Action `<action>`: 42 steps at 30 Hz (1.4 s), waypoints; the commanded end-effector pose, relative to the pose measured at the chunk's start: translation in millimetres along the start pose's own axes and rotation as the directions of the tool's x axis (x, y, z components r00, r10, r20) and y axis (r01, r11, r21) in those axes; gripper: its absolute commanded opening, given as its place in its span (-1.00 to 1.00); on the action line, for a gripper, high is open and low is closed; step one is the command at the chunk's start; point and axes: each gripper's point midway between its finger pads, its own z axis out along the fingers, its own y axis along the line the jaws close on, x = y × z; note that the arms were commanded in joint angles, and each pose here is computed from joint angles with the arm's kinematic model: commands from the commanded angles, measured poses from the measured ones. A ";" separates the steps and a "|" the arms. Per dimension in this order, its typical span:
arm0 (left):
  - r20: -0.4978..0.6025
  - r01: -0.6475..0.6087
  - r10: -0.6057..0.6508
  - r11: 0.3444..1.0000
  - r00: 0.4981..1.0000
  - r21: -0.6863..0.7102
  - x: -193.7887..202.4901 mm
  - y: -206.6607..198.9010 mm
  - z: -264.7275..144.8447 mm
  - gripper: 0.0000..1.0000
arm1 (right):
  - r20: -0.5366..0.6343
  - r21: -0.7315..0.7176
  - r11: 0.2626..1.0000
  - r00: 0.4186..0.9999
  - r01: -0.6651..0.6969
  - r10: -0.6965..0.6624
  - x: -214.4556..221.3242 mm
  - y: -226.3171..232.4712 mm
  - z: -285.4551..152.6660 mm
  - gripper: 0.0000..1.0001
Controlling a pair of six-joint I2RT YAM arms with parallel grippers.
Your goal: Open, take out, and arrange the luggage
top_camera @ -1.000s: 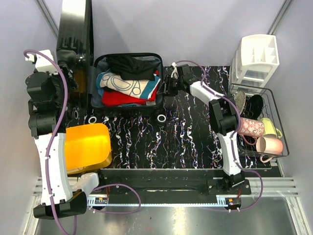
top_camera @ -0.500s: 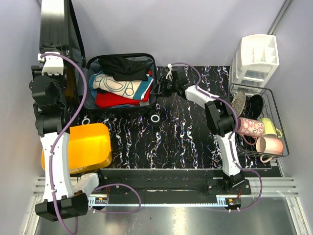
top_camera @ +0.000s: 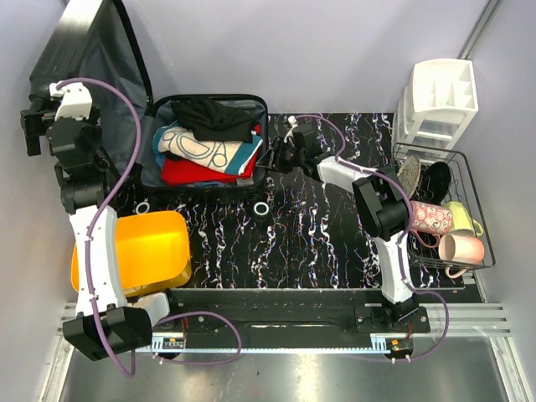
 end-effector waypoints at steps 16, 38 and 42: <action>0.046 -0.105 0.102 0.719 0.994 0.687 -10.8 -70.0 -115.8 0.98 | -0.149 -0.212 0.977 0.988 -0.005 -0.027 42.3 80.0 -27.0 -0.85; -0.012 0.062 0.636 -0.056 0.771 0.997 246.4 -179.1 -216.1 0.69 | 0.025 -0.101 0.979 0.984 0.176 -0.174 -35.3 45.5 -121.2 0.68; 0.037 0.052 0.630 -0.123 0.776 0.991 250.7 -217.3 -231.2 0.61 | 0.033 -0.068 0.979 0.981 0.193 -0.191 -37.6 30.8 -142.5 0.68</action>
